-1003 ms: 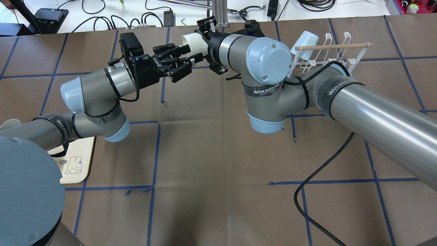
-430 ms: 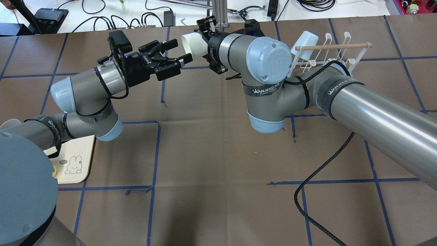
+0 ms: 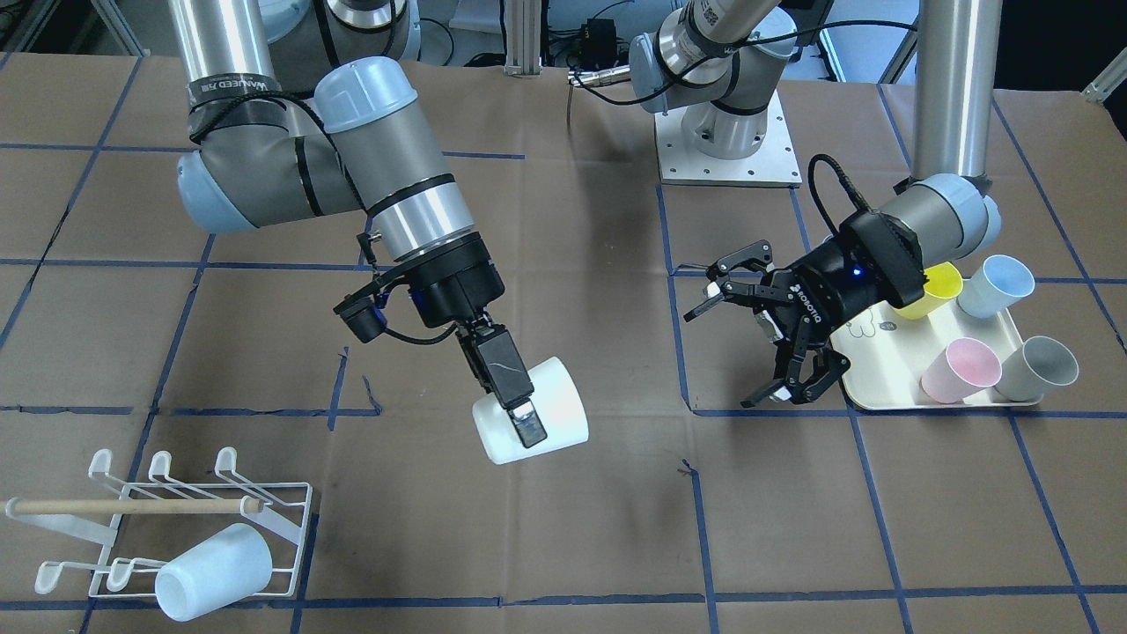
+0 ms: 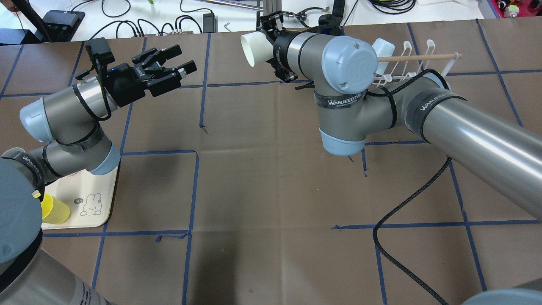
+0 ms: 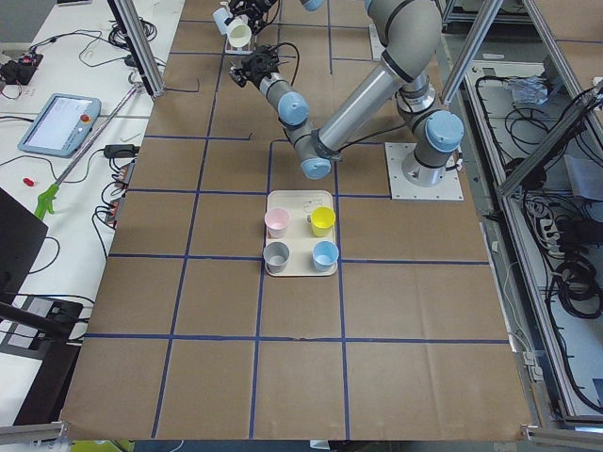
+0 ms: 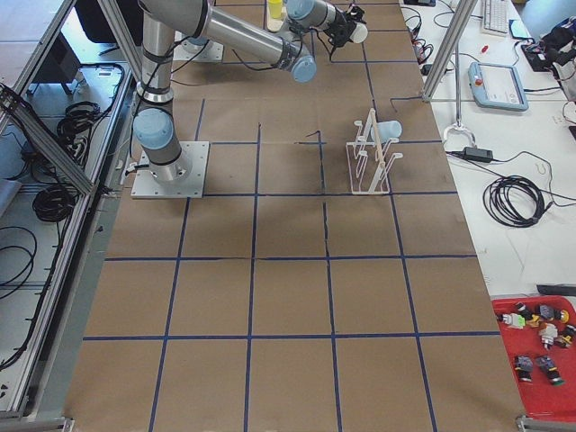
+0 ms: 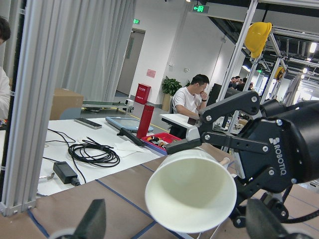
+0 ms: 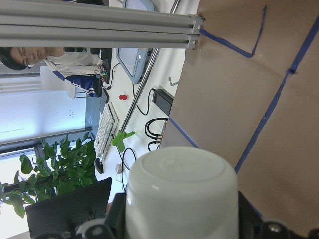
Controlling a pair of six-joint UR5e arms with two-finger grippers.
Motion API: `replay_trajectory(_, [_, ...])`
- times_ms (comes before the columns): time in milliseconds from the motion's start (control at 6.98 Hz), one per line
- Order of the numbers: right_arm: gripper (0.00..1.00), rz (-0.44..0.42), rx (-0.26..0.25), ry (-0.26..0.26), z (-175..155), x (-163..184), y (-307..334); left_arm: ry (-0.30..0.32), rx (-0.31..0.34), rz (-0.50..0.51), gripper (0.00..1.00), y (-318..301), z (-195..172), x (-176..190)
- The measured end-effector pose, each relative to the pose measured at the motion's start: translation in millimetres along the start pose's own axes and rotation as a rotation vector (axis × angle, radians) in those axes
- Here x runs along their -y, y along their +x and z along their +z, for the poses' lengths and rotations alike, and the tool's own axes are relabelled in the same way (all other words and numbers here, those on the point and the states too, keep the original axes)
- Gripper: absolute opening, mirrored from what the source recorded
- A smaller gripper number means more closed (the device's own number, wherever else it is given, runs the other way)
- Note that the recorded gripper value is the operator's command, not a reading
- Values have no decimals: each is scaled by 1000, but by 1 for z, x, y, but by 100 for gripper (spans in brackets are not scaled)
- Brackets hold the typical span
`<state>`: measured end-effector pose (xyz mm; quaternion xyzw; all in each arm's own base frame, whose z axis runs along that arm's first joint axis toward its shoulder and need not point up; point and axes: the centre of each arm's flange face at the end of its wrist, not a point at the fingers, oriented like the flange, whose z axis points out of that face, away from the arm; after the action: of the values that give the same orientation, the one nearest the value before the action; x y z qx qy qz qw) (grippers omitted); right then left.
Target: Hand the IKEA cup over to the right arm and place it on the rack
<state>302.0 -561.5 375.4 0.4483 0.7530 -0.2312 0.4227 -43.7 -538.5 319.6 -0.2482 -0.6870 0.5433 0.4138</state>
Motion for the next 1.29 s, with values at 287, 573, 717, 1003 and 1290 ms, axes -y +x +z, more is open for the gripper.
replay_trajectory(287, [27,-212,7,60,-7,48,-3,-3,94,-36,98,-26,-4,13])
replay_trajectory(573, [22,-501,-12,128,-22,102,-3,-30,276,-83,98,-64,5,40])
replay_trajectory(717, [22,-652,-35,161,-28,127,-1,-59,379,-111,98,-79,18,50])
replay_trajectory(1003, [23,-938,-108,226,-40,169,3,-205,598,-199,98,-85,70,87])
replay_trajectory(1290, [23,-1128,-207,299,-56,214,9,-406,739,-292,98,-66,107,128])
